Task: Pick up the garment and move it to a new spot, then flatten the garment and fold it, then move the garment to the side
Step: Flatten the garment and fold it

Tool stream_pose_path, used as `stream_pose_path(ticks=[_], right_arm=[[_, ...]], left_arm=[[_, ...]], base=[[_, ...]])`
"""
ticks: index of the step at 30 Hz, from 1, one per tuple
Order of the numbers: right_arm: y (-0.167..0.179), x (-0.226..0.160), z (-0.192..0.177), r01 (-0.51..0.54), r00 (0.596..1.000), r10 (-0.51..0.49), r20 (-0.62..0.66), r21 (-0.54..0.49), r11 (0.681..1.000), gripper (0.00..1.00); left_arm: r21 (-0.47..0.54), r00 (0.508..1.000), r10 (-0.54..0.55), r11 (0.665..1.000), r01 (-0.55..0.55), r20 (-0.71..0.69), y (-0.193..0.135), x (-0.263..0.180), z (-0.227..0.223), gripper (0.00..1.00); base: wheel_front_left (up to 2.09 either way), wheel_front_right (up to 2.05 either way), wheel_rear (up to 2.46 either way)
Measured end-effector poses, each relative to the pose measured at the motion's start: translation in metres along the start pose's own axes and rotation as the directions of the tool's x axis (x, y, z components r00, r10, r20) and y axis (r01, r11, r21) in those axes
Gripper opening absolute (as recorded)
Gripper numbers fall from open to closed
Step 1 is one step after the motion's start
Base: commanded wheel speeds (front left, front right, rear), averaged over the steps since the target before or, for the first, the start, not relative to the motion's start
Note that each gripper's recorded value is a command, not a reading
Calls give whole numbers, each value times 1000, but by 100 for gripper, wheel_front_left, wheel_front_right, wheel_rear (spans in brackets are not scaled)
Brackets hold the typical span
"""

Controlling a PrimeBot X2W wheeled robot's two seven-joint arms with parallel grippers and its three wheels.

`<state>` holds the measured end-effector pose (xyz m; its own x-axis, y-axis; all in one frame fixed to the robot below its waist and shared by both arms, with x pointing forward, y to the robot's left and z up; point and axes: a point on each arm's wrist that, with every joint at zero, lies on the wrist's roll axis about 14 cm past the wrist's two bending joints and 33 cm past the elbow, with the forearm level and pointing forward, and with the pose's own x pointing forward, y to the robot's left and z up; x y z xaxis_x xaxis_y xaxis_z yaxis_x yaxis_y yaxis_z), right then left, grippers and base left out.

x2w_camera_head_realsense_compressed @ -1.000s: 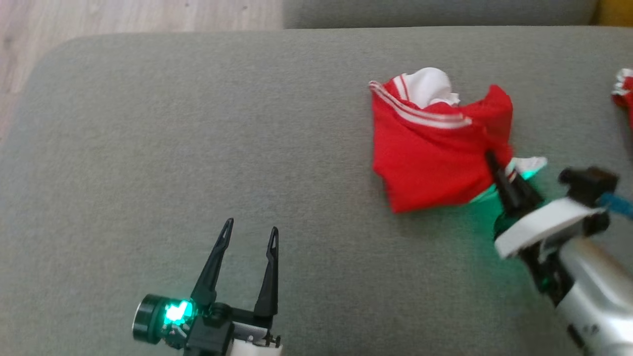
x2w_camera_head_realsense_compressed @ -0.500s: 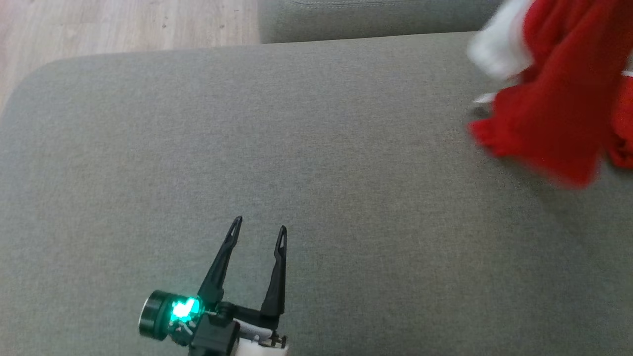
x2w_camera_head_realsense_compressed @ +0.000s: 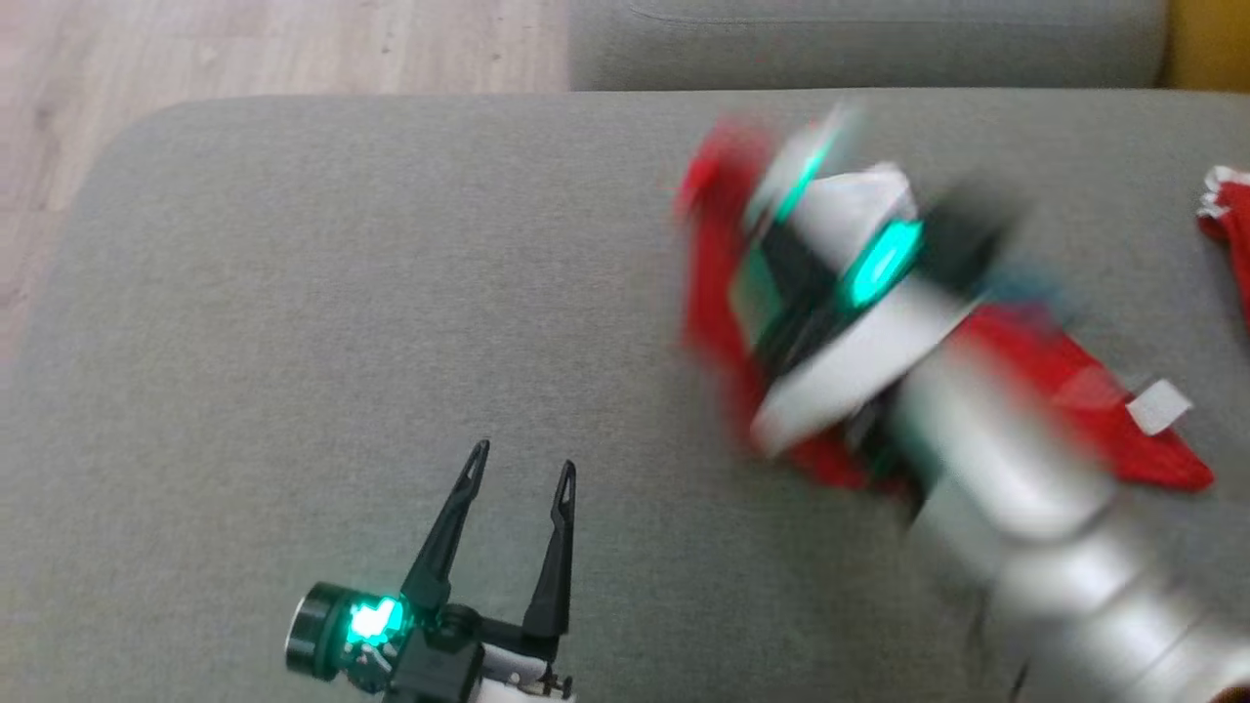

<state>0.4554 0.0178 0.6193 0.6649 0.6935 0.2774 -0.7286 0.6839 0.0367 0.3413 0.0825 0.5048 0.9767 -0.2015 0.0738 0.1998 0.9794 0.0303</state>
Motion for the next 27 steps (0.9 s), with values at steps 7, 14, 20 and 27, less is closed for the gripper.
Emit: stream_pose_path(ticks=[7, 14, 20, 27], right_arm=[[140, -61, -143, -101, 916, 210, -343, 308, 946, 100], [114, -33, -84, -61, 983, 109, -145, 301, 952, 100], [27, -74, -63, 203, 978, -189, -90, 190, 961, 100], [-40, -170, -86, 516, 849, -492, -191, 98, 851, 100]], left_arm=[[3, 999, 42, 999, -42, -17, 11, -11, -3, 100], [5, 999, 44, 999, -44, -12, 12, -12, -3, 100], [7, 1000, 7, 1000, -7, -6, 4, -7, -2, 100], [75, 986, -167, 983, 166, 3, -29, 10, -4, 100]], base=[[0, 0, 0], [0, 0, 0], [0, 0, 0], [0, 0, 0]])
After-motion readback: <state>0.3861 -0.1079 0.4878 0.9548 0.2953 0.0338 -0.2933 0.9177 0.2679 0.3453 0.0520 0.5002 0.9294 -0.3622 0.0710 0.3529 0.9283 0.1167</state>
